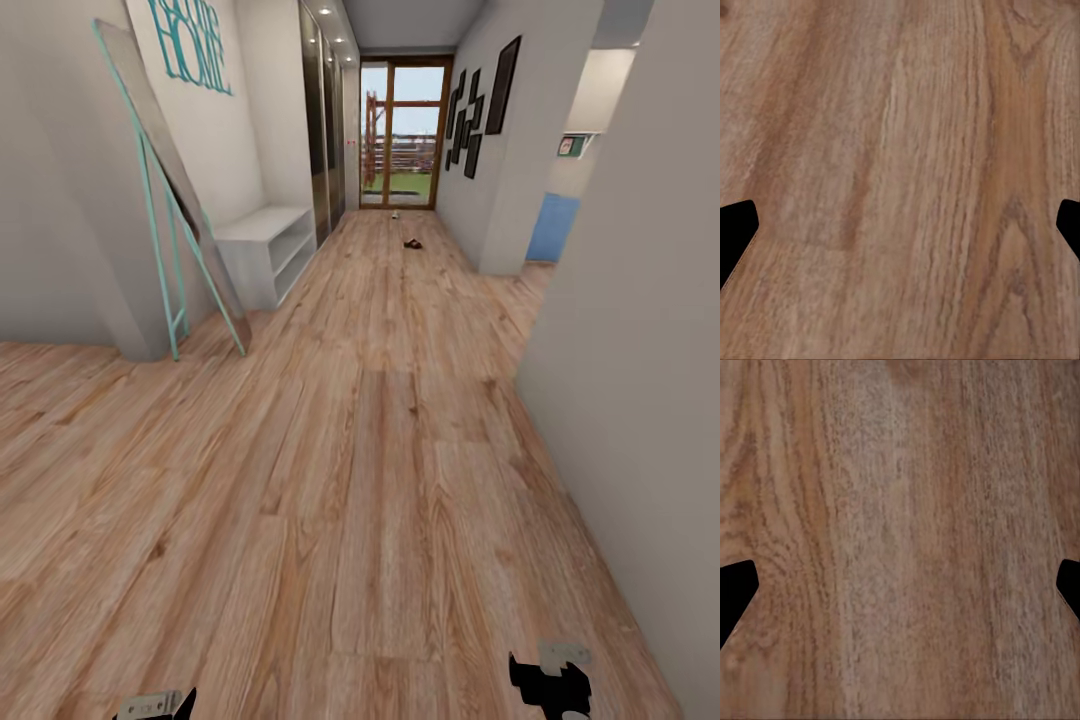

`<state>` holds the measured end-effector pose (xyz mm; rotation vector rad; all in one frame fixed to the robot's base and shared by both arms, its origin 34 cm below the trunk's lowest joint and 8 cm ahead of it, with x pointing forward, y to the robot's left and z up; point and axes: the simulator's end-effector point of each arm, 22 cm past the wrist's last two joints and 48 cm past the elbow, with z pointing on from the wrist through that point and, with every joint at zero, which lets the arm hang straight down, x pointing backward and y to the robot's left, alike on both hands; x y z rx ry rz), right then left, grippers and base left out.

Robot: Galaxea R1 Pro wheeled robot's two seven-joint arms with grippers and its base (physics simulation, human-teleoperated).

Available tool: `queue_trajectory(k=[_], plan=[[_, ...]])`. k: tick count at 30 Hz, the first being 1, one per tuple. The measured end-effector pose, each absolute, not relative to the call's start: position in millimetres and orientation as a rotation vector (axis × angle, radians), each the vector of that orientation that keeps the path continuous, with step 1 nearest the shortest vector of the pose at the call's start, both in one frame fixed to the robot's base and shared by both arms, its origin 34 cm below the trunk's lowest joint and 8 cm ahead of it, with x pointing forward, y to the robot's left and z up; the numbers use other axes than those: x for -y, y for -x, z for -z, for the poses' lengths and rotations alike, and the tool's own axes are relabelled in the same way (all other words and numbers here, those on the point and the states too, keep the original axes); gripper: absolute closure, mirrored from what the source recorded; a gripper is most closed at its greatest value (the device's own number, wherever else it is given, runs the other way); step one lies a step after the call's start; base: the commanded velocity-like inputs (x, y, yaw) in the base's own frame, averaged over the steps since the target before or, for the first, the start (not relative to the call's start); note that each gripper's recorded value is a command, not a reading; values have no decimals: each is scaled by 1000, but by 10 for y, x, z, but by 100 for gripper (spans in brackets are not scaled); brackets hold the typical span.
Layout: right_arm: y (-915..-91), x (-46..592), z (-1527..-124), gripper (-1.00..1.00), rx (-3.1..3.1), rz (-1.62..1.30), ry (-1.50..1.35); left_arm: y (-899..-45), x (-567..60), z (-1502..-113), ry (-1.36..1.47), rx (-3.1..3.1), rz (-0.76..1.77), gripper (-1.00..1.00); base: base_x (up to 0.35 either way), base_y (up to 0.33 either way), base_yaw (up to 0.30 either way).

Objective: Pick up the two gym shoes and the two sandals from the corridor floor and place them onto the hallstand (shoe rack) in the corridor, making sure they are on the rack and not on the floor. Arrange them so the two gym shoes are next to each other and the two sandals are next to each other.

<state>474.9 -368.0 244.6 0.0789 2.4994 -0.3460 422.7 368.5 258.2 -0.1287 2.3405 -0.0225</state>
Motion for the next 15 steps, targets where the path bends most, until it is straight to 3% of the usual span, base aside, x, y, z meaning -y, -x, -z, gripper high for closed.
queue_trajectory(k=[15], plan=[[-4747, 3682, -2445, -100, -2500, 346, -82, -4224, -3679, -2579, 127, -2342, 24, -100, 339, 0, 0]])
